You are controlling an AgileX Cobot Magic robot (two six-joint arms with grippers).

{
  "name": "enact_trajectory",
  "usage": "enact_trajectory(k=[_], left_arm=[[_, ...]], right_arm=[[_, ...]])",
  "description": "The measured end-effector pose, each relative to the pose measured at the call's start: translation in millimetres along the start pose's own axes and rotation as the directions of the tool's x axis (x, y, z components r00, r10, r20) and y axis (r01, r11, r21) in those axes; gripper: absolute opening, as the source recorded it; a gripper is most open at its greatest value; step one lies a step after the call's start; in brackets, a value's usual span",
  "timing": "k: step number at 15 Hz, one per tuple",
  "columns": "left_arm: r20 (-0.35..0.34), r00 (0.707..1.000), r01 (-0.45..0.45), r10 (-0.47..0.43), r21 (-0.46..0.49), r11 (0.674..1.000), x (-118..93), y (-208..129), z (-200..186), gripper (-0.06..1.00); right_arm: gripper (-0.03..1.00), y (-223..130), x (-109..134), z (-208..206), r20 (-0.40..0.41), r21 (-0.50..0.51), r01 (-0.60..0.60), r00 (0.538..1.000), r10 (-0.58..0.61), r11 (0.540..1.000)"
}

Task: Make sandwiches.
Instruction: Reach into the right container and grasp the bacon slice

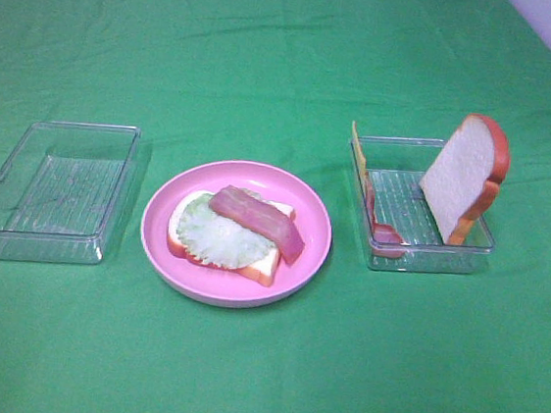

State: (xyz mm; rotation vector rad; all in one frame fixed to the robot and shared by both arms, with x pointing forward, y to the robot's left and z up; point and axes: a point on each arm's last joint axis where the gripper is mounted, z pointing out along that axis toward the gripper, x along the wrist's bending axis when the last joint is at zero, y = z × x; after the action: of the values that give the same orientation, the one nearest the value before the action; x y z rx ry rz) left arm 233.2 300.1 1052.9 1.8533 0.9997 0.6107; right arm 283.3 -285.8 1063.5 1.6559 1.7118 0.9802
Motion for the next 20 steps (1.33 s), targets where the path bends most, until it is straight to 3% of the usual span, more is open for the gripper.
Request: enact_trajectory(k=[2,7,9,12,15,16,20], left_arm=[[0.000,1.000,0.000,0.000,-0.005,1.000,0,0,1,0.62],[-0.001,1.000,0.000,0.000,-0.014,1.000,0,0,0,0.62],[-0.001,1.000,0.000,0.000,-0.014,1.000,0,0,0,0.62],[-0.001,1.000,0.000,0.000,-0.014,1.000,0,0,0,0.62],[-0.001,1.000,0.000,0.000,-0.015,1.000,0,0,-1,0.62],[-0.001,1.000,0.000,0.000,-0.016,1.000,0,0,-1,0.62],[-0.001,1.000,0.000,0.000,-0.016,1.000,0,0,-1,0.62]], right_arm=[[0.69,20,-1,32,-0.053,0.065,-0.056,0.997,0.060,0.996],[0.69,54,0,96,-0.177,0.254,-0.048,0.980,0.095,0.966],[0.69,82,0,128,-0.245,0.357,-0.026,0.962,0.120,0.934],[0.68,105,-1,162,-0.286,0.471,0.005,0.947,0.148,0.882],[0.68,120,20,186,-0.339,0.517,0.107,0.937,0.089,0.849],[0.68,126,47,205,-0.338,0.561,0.162,0.940,0.046,0.812],[0.67,130,89,235,-0.275,0.651,0.193,0.961,-0.009,0.734]])
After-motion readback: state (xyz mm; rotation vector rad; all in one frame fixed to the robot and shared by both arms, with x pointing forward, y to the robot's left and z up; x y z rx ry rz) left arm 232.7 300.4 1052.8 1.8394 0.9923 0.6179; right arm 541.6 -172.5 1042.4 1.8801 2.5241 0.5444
